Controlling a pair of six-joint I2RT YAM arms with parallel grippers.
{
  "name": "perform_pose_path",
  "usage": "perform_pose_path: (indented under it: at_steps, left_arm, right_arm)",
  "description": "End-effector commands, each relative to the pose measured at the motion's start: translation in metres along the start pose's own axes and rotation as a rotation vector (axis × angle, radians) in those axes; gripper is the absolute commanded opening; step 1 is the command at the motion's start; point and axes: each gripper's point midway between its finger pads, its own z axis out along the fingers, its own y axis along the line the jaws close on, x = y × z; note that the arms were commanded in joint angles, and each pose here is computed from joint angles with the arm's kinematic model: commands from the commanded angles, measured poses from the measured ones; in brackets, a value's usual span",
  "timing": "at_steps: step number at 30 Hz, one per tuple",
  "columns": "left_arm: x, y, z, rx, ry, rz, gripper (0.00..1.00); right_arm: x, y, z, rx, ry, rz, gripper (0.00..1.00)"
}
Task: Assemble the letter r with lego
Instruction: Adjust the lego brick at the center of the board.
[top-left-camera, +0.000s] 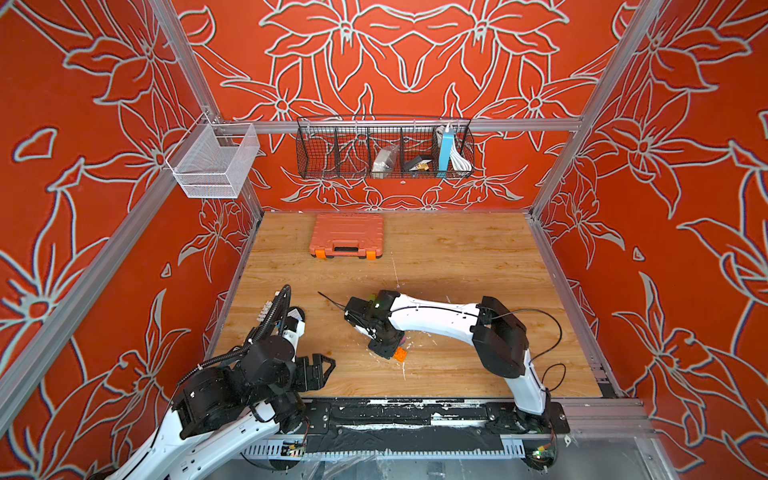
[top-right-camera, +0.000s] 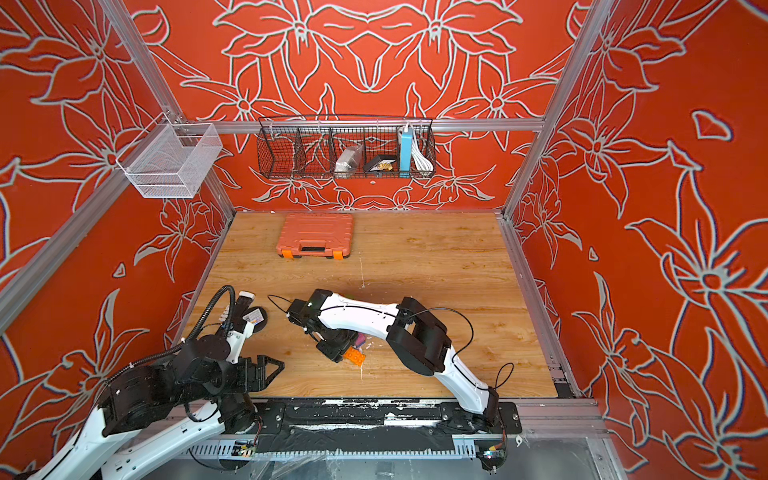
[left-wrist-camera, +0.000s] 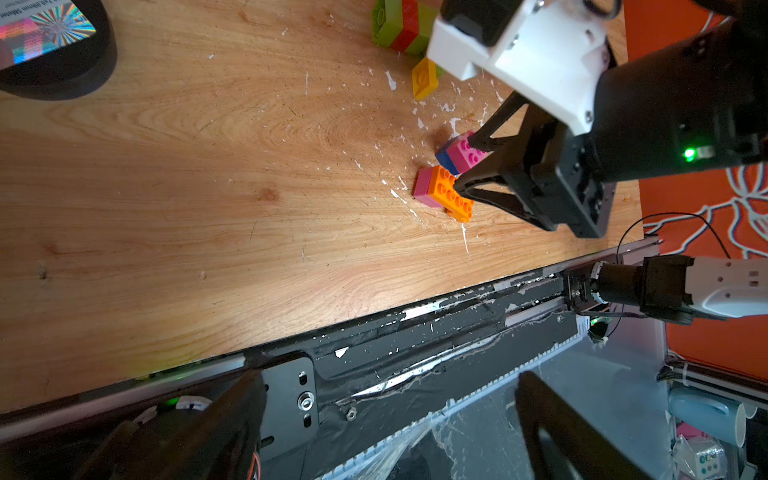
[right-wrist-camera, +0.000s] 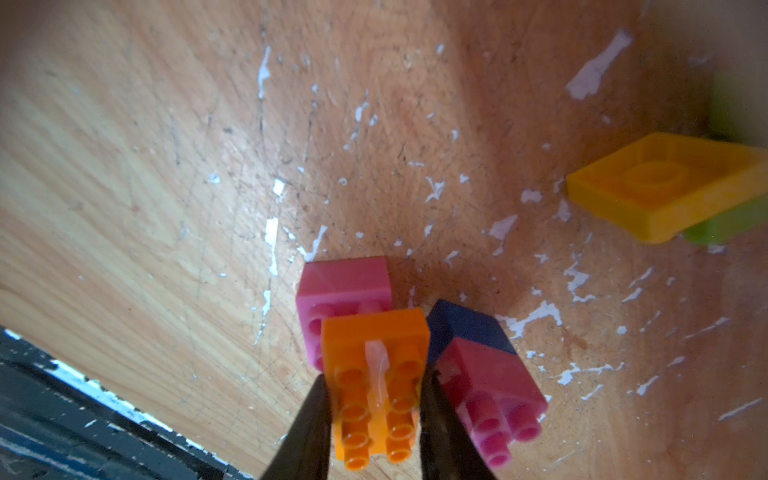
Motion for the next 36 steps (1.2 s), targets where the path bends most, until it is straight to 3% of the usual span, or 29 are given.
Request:
perform_pose_path:
  at_steps: [1, 20, 36]
  left_arm:
    - [0.004, 0.005, 0.004, -0.027, 0.022, 0.005, 0.92]
    - [0.004, 0.004, 0.006, -0.029, 0.027, 0.007, 0.92]
    - [0.004, 0.003, 0.005, -0.021, 0.024, 0.006, 0.92]
  right_arm:
    - [0.004, -0.001, -0.001, 0.028, 0.001, -0.004, 0.00]
    - [0.002, 0.006, -0.001, 0.032, 0.002, -0.041, 0.00]
    - [0.010, 0.007, 0.013, 0.032, 0.100, -0.057, 0.00]
